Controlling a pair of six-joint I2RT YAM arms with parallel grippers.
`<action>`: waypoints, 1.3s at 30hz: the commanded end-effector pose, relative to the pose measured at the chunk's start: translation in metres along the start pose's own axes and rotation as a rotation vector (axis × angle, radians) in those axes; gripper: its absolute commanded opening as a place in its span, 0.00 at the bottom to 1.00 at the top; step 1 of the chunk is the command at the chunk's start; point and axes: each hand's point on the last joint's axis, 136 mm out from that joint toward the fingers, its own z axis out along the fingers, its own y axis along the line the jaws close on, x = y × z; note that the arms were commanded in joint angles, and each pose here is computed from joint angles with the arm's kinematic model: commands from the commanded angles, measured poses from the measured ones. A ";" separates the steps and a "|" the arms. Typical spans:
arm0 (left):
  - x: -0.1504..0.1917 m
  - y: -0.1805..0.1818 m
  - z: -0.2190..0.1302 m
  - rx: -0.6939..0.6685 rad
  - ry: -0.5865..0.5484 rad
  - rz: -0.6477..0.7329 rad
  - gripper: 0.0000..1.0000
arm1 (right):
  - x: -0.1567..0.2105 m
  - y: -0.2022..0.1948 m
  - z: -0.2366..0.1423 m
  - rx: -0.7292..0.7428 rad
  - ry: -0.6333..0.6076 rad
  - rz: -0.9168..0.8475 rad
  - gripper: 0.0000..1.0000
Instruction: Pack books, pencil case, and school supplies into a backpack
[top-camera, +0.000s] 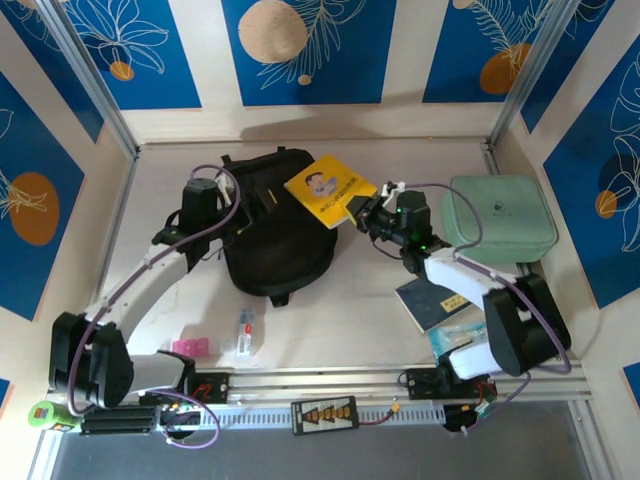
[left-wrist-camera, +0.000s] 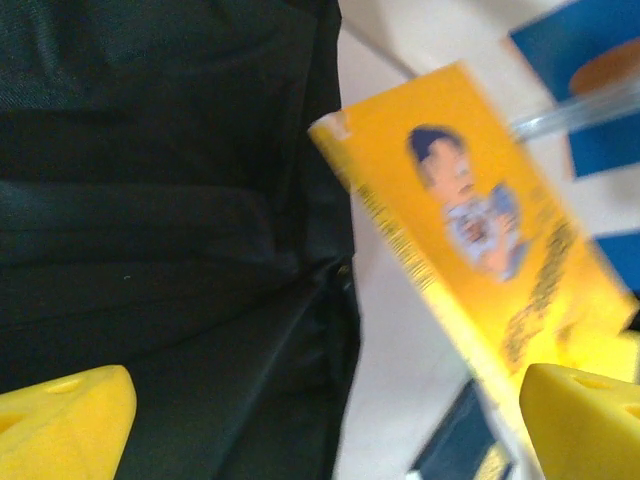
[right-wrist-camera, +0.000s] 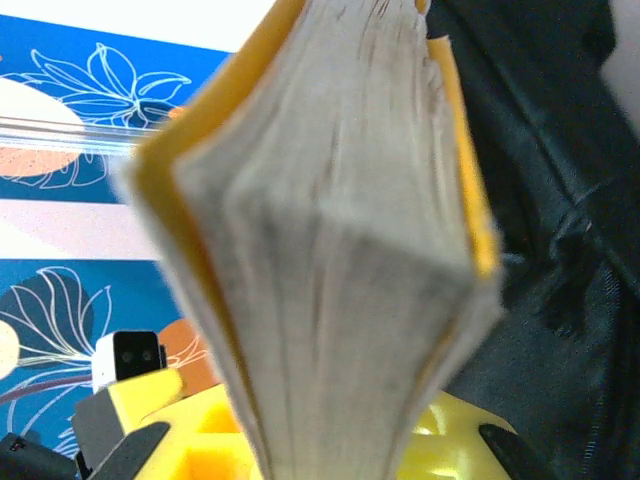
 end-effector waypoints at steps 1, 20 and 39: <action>0.024 0.010 -0.016 -0.059 0.088 0.258 1.00 | -0.013 0.016 -0.024 0.024 -0.043 -0.170 0.09; 0.116 0.002 0.029 -0.207 0.561 0.923 0.86 | -0.038 -0.005 -0.072 0.124 -0.132 -0.173 0.09; 0.171 0.007 0.067 -0.246 0.839 0.991 0.47 | -0.040 -0.016 -0.084 0.128 -0.156 -0.144 0.09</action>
